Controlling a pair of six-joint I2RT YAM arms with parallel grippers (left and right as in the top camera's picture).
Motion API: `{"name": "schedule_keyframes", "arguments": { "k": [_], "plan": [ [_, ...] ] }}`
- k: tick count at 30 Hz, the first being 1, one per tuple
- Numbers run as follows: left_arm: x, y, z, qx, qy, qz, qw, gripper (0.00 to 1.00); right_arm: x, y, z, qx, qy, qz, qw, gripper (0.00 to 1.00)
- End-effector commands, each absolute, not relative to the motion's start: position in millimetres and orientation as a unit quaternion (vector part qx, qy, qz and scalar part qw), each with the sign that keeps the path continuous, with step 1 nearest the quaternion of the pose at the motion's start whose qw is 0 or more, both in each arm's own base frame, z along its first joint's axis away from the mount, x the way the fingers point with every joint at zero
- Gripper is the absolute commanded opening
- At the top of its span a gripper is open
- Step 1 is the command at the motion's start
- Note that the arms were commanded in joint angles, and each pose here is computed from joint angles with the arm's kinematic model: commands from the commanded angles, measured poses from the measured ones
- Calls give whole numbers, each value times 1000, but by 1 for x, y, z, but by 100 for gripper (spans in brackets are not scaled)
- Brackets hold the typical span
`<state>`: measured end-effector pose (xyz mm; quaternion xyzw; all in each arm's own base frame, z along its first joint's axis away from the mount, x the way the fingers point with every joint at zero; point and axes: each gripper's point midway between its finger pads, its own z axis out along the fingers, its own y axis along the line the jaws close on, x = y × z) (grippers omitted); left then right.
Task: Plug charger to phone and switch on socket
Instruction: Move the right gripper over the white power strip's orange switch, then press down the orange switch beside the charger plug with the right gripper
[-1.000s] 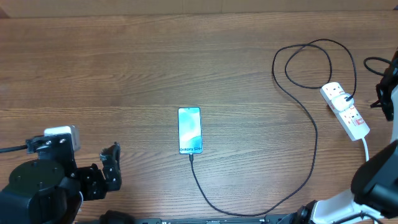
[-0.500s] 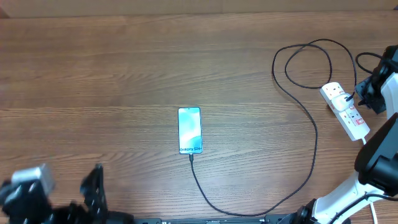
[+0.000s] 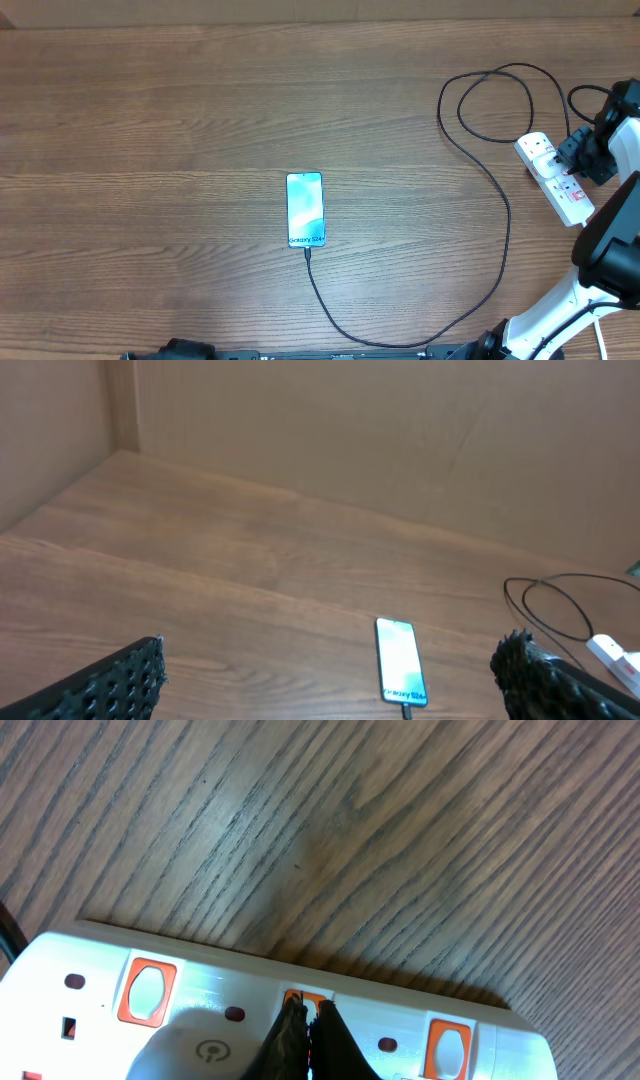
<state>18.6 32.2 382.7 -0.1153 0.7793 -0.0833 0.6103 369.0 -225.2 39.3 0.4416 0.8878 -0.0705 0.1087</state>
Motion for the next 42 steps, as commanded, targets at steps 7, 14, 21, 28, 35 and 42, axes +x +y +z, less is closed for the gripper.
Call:
{"name": "schedule_keyframes", "arguments": {
  "k": [7,14,21,28,35,42],
  "plan": [
    [-5,39,347,-122,804,-66,578,100,367,-213,26,422,901,-50,85,4],
    [-6,39,346,-121,806,-66,576,100,359,-207,12,427,901,-42,55,4],
    [-6,39,346,-121,806,-66,576,100,359,-203,12,427,902,-34,51,4],
    [-6,39,346,-121,806,-66,576,100,358,-198,11,425,904,-24,45,4],
    [-6,39,346,-121,806,-66,576,100,357,-197,11,425,904,-24,42,4],
    [-6,39,346,-121,806,-66,576,100,355,-199,11,427,903,-32,39,4]
  ]
}}
